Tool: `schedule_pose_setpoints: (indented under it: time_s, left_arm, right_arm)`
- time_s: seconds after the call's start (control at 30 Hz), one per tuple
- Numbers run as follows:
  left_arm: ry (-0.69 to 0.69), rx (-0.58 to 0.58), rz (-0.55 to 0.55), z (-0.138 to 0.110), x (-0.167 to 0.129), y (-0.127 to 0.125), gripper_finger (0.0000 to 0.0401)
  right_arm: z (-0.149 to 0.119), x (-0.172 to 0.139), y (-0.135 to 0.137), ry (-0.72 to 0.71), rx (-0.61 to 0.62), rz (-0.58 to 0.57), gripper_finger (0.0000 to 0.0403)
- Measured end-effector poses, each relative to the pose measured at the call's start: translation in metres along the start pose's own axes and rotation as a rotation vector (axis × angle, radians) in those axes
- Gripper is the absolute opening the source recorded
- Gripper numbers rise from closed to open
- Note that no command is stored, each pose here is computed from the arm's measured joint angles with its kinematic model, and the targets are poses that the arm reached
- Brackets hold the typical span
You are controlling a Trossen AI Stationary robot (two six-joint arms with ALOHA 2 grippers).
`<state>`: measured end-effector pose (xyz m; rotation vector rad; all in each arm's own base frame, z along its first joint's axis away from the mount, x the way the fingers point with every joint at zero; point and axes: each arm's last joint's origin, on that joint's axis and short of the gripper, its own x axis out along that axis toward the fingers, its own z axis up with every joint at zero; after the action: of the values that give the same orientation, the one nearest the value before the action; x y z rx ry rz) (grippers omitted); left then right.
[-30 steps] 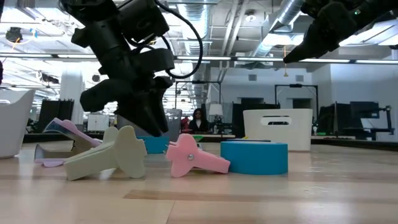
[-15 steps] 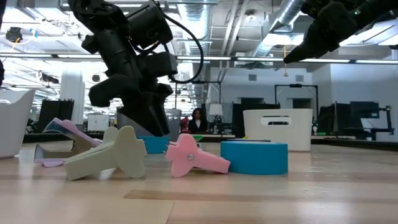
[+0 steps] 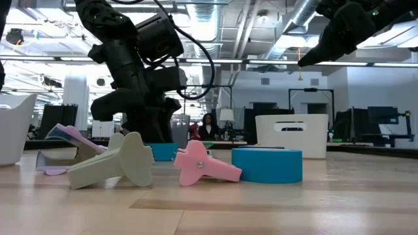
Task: Pick and place Stapler, Stapler remover, tape
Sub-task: Put the light blue tape into the bottom white bin
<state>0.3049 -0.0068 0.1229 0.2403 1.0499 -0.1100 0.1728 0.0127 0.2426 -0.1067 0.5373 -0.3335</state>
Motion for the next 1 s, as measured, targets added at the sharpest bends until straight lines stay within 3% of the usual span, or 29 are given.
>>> schedule_pose_setpoints:
  time_s: [0.23, 0.57, 0.87, 1.0]
  left_arm:
    - [0.018, 0.018, 0.013, -0.001, 0.008, -0.006, 0.0113]
    - [-0.035, 0.003, 0.035, 0.004, -0.009, -0.004, 0.0017]
    - [-0.158, -0.009, 0.098, 0.016, -0.043, 0.001, 0.0017]
    - [-0.223, -0.072, 0.104, 0.020, -0.069, 0.003, 0.0017]
  right_arm:
    - [0.000, 0.000, 0.000, -0.001, 0.006, 0.001, 0.0000]
    - [-0.001, 0.000, 0.000, 0.004, 0.005, 0.000, 0.0000]
    - [-0.001, 0.000, 0.000, 0.006, 0.004, 0.000, 0.0000]
    - [-0.001, 0.000, 0.000, 0.007, 0.003, 0.000, 0.0000]
